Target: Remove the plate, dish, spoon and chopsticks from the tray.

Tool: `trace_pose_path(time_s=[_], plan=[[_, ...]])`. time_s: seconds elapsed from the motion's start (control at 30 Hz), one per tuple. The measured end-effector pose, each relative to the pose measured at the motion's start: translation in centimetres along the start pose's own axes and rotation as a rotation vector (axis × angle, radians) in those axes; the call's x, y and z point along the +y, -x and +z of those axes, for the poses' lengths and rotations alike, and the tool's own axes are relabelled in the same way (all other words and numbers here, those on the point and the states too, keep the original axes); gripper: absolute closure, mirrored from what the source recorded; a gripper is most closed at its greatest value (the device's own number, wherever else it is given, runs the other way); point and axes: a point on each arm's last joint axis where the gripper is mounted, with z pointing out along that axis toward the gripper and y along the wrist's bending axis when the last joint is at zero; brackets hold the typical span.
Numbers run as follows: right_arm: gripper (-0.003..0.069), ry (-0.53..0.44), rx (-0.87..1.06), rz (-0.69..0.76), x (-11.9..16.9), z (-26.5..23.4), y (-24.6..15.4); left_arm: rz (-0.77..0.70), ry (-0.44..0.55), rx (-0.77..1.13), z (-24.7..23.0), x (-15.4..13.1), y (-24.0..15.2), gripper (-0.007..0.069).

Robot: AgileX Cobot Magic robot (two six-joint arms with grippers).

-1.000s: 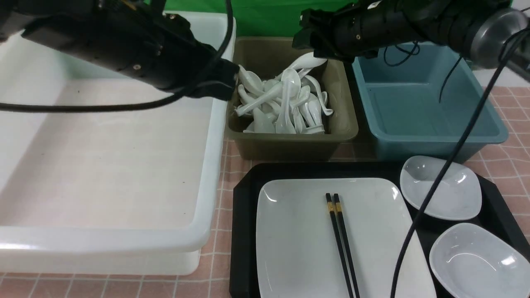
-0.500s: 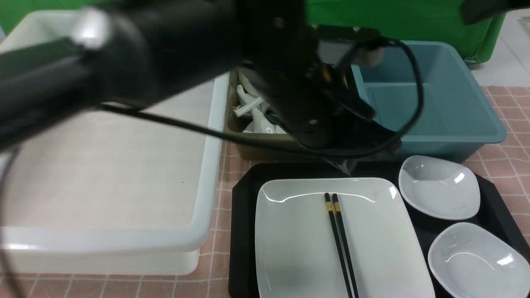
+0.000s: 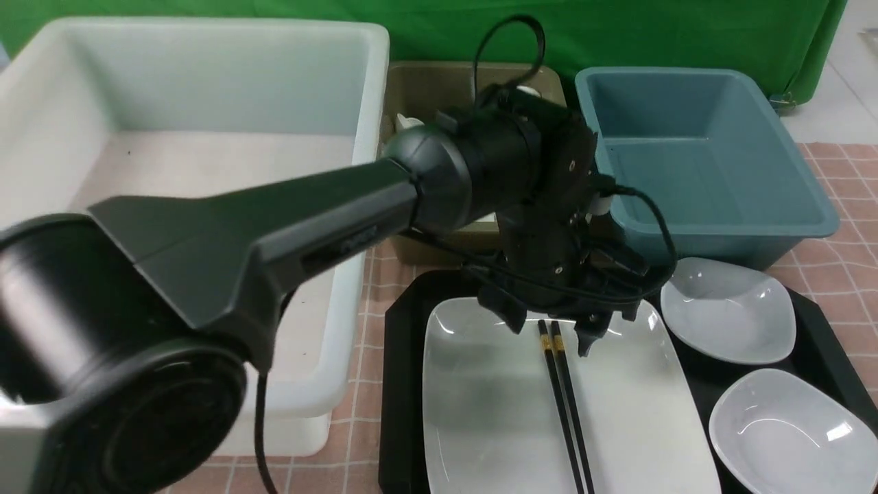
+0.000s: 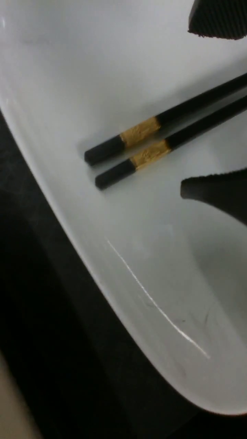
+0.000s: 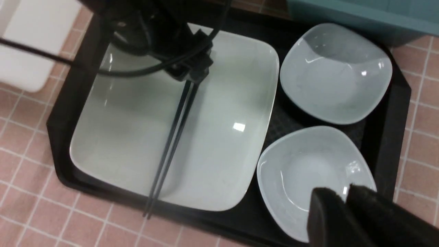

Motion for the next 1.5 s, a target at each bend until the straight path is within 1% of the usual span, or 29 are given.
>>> trace_pose_path(time_s=[0.07,0.17,0.23,0.33,0.37,0.5,0.53,0.6,0.63,0.67,0.97,1.07,1.17,1.2,1.23,1.27,1.3,1.33,1.37,1.4,1.43,1.47,1.5], plan=[[0.0516,-0.001,-0.02,-0.001,0.1,-0.4,-0.5,-0.008,0.007,0.011,1.1,0.1,0.0,0.0051],[0.0512,-0.003,-0.045,-0.002,0.1,-0.6,-0.5,-0.012,0.014,0.025,2.2,0.2,-0.1,0.0056],[0.0509,-0.003,-0.049,-0.002,0.1,-0.6,-0.5,-0.012,0.017,0.032,2.6,0.2,-0.2,0.0075],[0.0505,-0.004,-0.051,-0.002,0.1,-0.6,-0.4,-0.057,0.015,0.03,2.8,0.2,-0.1,0.0137],[0.0505,-0.004,-0.051,-0.002,0.1,-0.6,-0.4,-0.059,0.015,0.03,2.8,0.2,-0.1,0.0142],[0.0498,-0.004,-0.059,-0.002,0.1,-0.6,-0.4,-0.078,0.027,0.042,3.1,0.4,-0.1,0.0312],[0.0498,-0.004,-0.059,-0.002,0.1,-0.6,-0.4,-0.079,0.028,0.045,3.1,0.4,-0.1,0.0342],[0.0496,-0.004,-0.059,-0.002,0.1,-0.6,-0.4,-0.075,0.034,0.053,3.1,0.4,-0.1,0.0466],[0.0496,-0.004,-0.059,-0.002,0.1,-0.6,-0.4,-0.074,0.035,0.055,3.1,0.4,-0.1,0.0478],[0.0494,-0.004,-0.059,-0.003,0.1,-0.6,-0.4,-0.06,0.037,0.061,3.1,0.4,-0.2,0.0546],[0.048,-0.004,-0.059,-0.004,0.1,-0.6,-0.4,-0.024,0.051,0.07,2.5,0.5,-0.2,0.0544],[0.0473,-0.004,-0.059,-0.004,0.1,-0.6,-0.4,0.018,0.025,0.045,1.4,-0.1,0.3,0.0544],[0.0466,-0.004,-0.059,-0.004,0.1,-0.6,-0.4,0.076,-0.025,-0.058,-1.0,-1.6,1.2,0.0544],[0.0466,-0.004,-0.059,-0.004,0.1,-0.6,-0.4,0.089,-0.053,-0.121,-2.2,-2.3,1.7,0.0544],[0.0466,-0.004,-0.059,-0.004,0.1,-0.6,-0.4,0.092,-0.058,-0.133,-2.4,-2.4,1.8,0.0544],[0.0463,-0.004,-0.059,-0.004,0.1,-0.6,-0.4,0.107,-0.103,-0.247,-4.6,-3.3,2.6,0.0544],[0.0463,-0.004,-0.059,-0.004,0.1,-0.6,-0.4,0.11,-0.119,-0.284,-5.2,-3.5,2.9,0.0544],[0.0463,-0.004,-0.059,-0.004,0.1,-0.6,-0.4,0.117,-0.153,-0.378,-6.8,-3.9,3.6,0.0544],[0.0463,-0.004,-0.059,-0.004,0.1,-0.6,-0.4,0.119,-0.158,-0.394,-7.1,-4.0,3.7,0.0544],[0.0463,-0.005,-0.062,-0.004,0.1,-0.6,-0.3,0.125,-0.198,-0.533,-8.7,-4.4,4.8,0.0544],[0.0464,-0.006,-0.067,-0.004,0.1,-0.6,-0.3,0.13,-0.216,-0.601,-9.5,-4.5,5.2,0.0544],[0.0474,-0.008,-0.087,-0.004,0.0,-0.6,-0.1,0.135,-0.241,-0.698,-10.4,-4.7,5.9,0.0544],[0.049,-0.009,-0.108,-0.004,0.0,-0.5,0.1,0.144,-0.247,-0.751,-10.8,-4.8,6.2,0.0544]])
